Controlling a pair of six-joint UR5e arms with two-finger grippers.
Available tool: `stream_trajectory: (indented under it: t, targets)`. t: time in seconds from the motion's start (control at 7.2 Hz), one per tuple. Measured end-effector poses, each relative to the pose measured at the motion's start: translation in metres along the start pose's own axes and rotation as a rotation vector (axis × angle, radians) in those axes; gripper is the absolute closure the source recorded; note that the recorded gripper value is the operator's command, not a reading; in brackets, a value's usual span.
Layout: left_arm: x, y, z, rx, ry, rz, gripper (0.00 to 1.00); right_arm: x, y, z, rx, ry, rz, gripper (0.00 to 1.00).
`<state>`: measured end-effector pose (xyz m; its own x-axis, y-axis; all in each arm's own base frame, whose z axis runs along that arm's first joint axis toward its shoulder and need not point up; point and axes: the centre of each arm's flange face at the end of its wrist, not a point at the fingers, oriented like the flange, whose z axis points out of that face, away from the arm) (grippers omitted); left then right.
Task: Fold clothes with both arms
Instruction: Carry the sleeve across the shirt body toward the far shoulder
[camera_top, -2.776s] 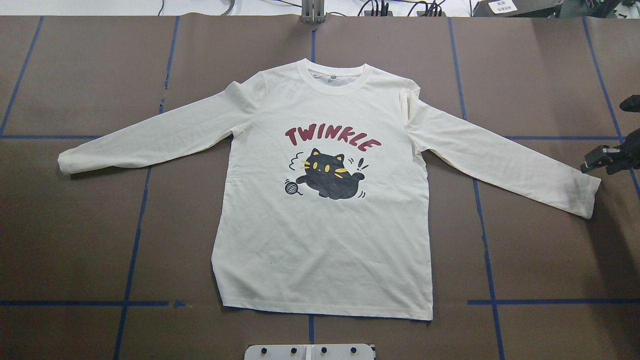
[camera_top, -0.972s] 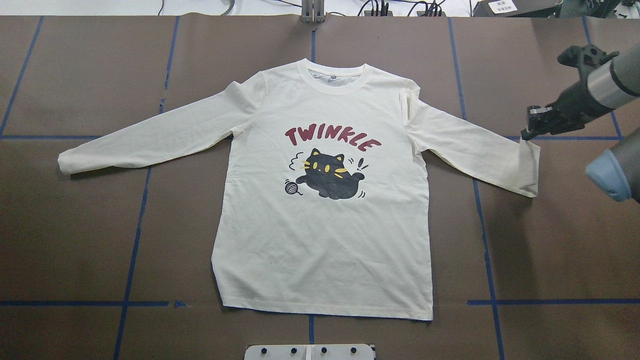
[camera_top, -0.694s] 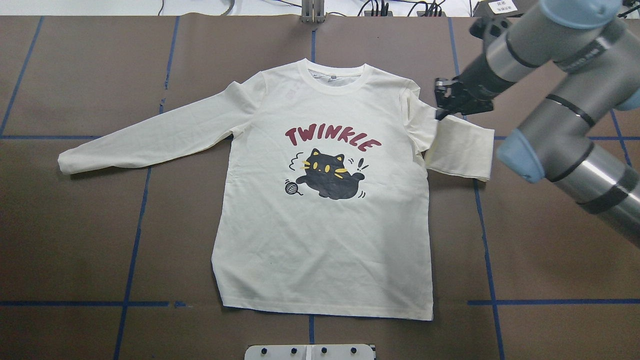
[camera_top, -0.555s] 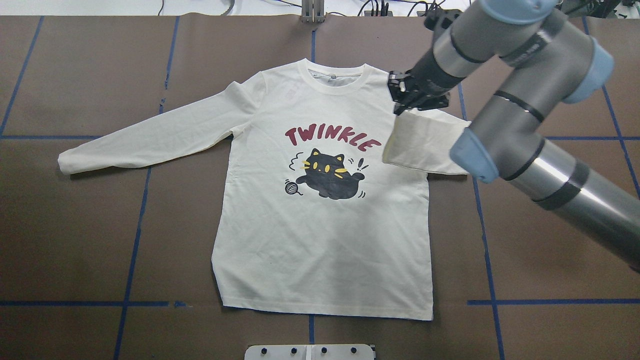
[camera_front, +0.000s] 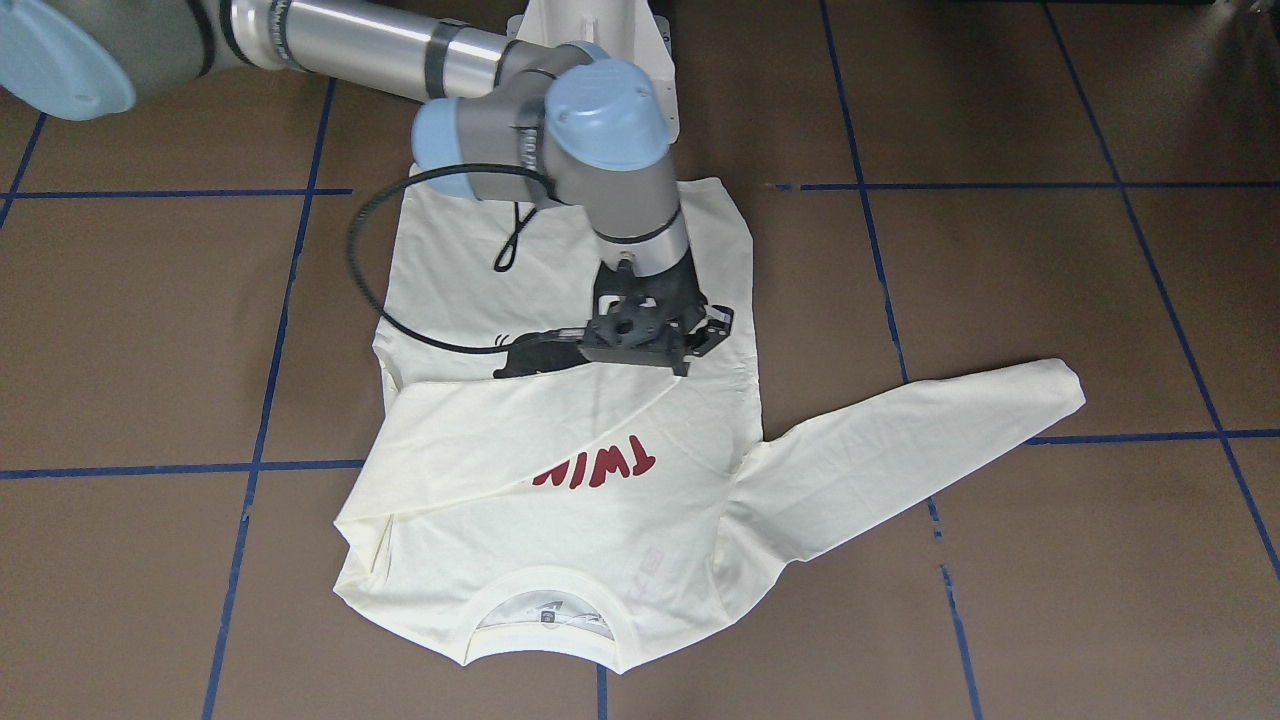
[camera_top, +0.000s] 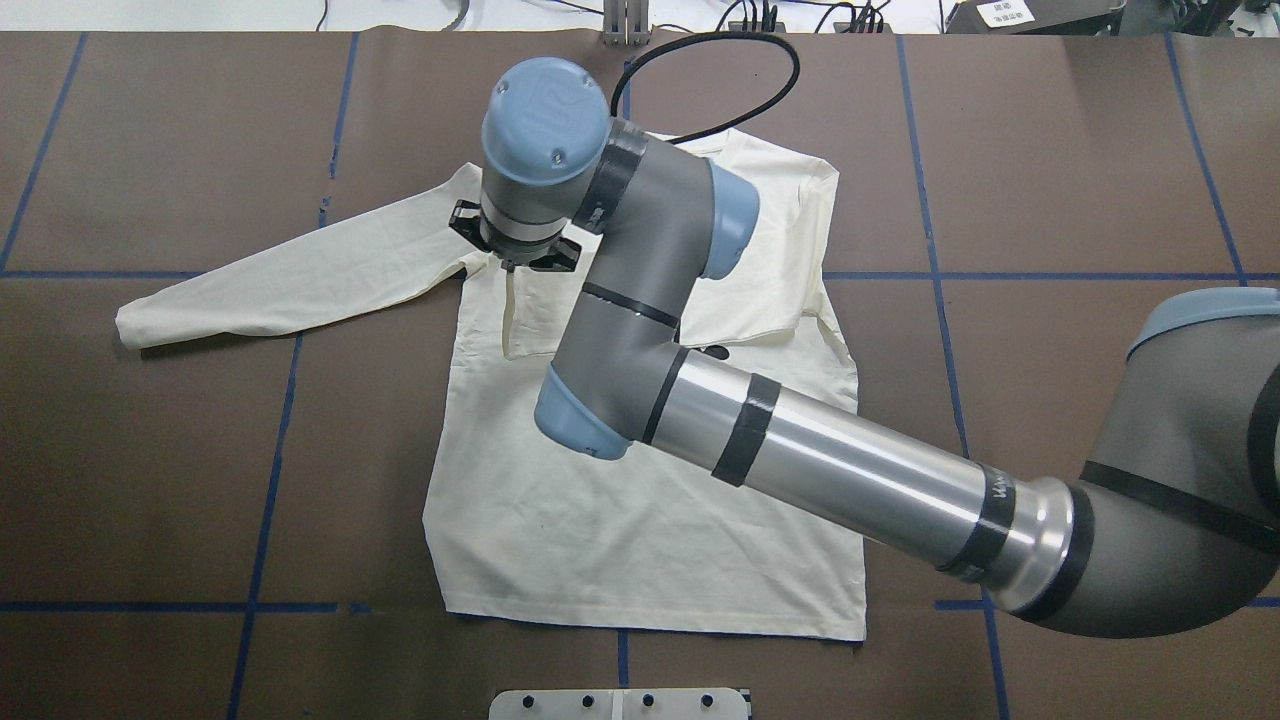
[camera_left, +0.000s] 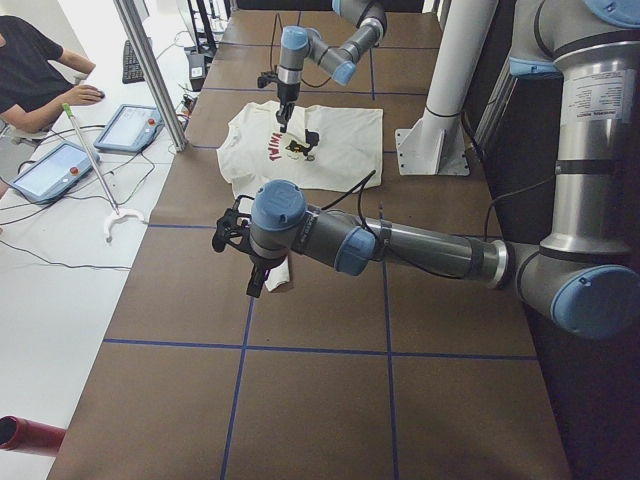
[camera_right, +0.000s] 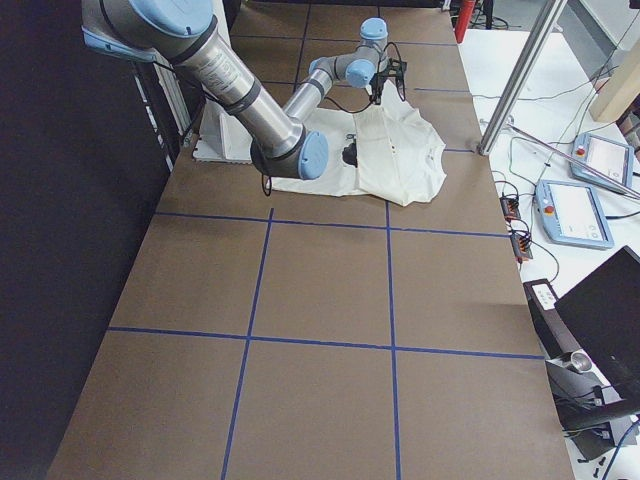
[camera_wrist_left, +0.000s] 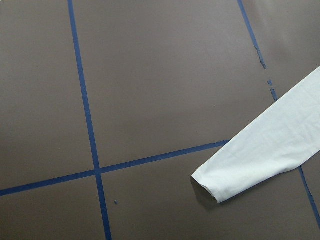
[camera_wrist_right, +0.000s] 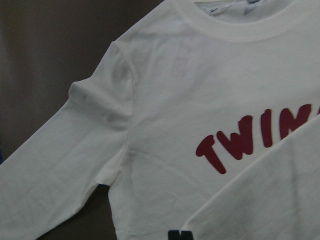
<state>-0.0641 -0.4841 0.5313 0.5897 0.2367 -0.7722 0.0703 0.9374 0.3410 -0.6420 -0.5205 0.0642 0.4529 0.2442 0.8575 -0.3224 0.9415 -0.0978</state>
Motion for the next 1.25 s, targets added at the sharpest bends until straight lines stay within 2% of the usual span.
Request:
stream_trajectory:
  t: [0.42,0.69,0.83,0.97,1.25]
  targets:
    - [0.001,0.0,0.0,0.001,0.0,0.003,0.0,-0.043,0.032,0.035,0.068,-0.024,-0.014,1.0]
    - [0.006,-0.001,0.005,-0.004,0.005,0.02,0.0,-0.045,0.028,0.05,0.137,-0.048,-0.018,0.66]
    - [0.009,-0.001,0.01,-0.011,0.009,0.03,0.0,-0.046,0.024,0.051,0.166,-0.054,-0.011,0.31]
    - [0.013,-0.001,0.016,-0.021,0.014,0.039,0.0,-0.053,0.021,0.049,0.19,-0.06,0.005,0.03]
    - [0.026,-0.002,0.04,-0.052,0.03,0.06,0.0,-0.079,0.018,0.026,0.212,-0.105,0.075,0.01]
